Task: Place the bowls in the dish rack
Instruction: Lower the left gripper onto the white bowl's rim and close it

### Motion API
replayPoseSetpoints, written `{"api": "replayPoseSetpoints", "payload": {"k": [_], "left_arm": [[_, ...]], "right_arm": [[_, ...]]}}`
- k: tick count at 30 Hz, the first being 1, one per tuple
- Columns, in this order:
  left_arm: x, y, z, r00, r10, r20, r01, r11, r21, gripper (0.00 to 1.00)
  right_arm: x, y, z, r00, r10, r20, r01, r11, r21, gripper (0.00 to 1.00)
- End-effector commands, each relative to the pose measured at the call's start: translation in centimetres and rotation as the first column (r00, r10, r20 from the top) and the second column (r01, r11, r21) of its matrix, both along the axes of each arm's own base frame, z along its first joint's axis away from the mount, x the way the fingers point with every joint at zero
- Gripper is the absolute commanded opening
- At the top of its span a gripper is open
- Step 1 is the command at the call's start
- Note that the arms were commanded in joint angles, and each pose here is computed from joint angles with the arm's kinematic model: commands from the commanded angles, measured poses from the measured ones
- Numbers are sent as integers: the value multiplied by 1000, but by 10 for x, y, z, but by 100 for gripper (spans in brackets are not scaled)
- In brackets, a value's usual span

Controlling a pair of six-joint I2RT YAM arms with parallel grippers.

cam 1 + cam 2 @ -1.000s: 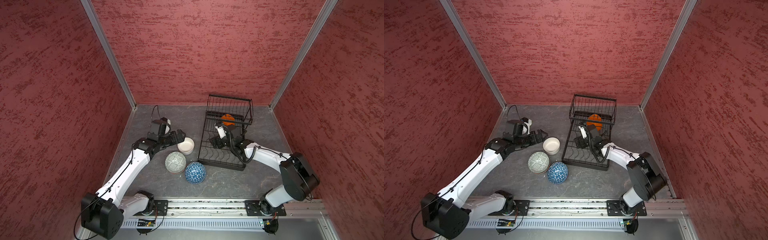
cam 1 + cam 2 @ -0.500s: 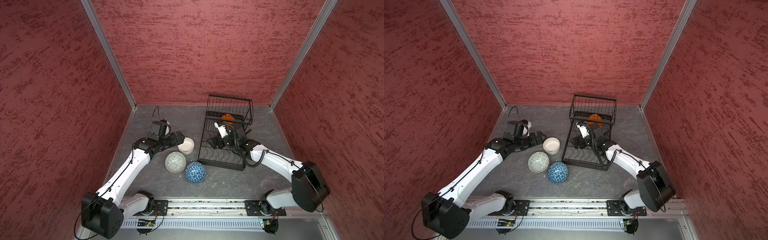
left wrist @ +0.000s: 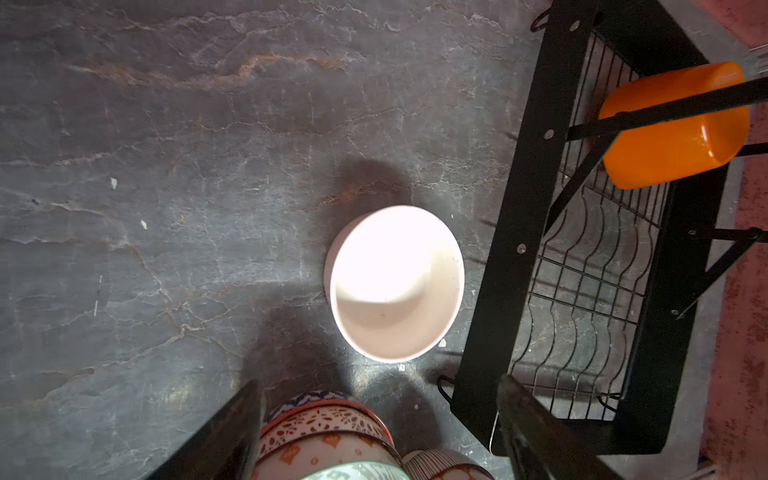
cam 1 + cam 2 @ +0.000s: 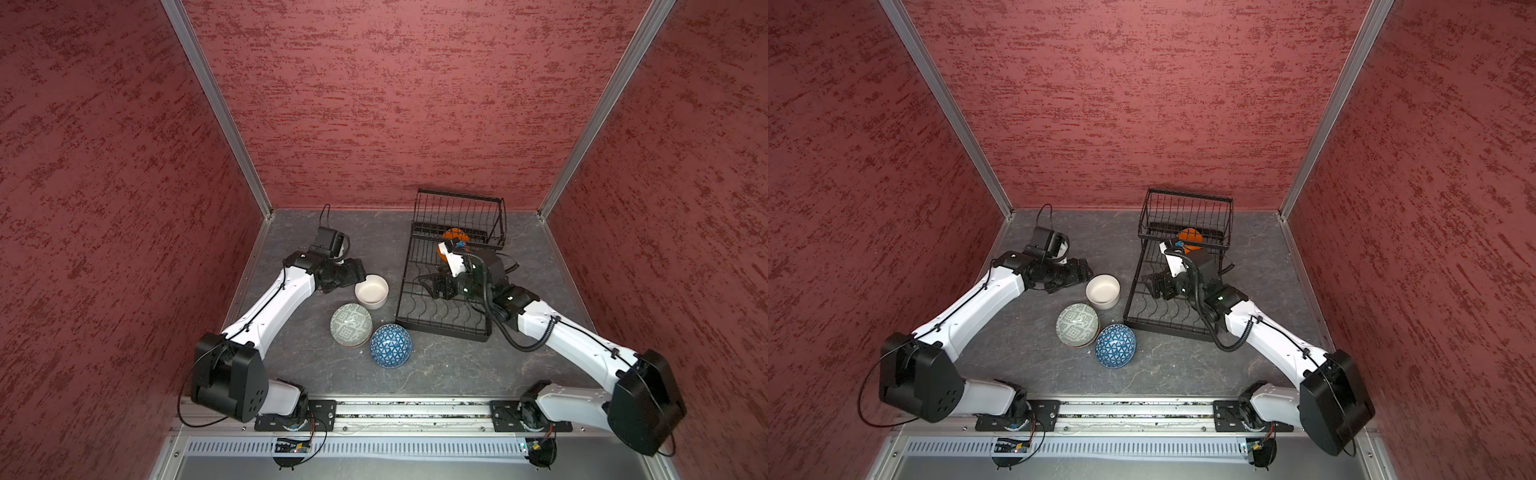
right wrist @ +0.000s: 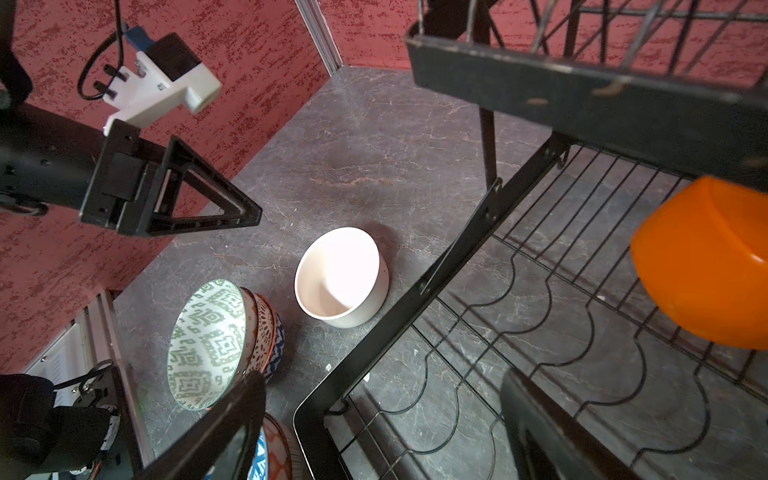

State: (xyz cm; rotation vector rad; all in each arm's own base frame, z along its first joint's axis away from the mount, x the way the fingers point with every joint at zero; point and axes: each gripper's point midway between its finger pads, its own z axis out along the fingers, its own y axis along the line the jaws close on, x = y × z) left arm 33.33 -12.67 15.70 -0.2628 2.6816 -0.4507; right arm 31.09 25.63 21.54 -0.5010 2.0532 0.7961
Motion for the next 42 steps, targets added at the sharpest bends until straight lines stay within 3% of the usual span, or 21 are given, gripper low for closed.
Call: {"api": "replayPoseSetpoints", "payload": {"k": [1,20,28,42], "left_arm": [[6,6,-5,999,-30,-19,31,997,75,82],[38,-4,-82,978,-118,-171,161,950,269,64],[43,-4,-99,973,-117,-198,172,943,285,53],[43,-5,-117,968,-114,-222,184,928,324,33]], "right_arm": [[-2,-3,-4,999,-28,-19,28,1000,-1,89],[1,-6,-12,997,-78,-23,78,997,-26,89],[10,-13,-23,990,-136,-37,133,987,-87,88],[10,-15,-28,988,-148,-38,144,984,-103,89]]}}
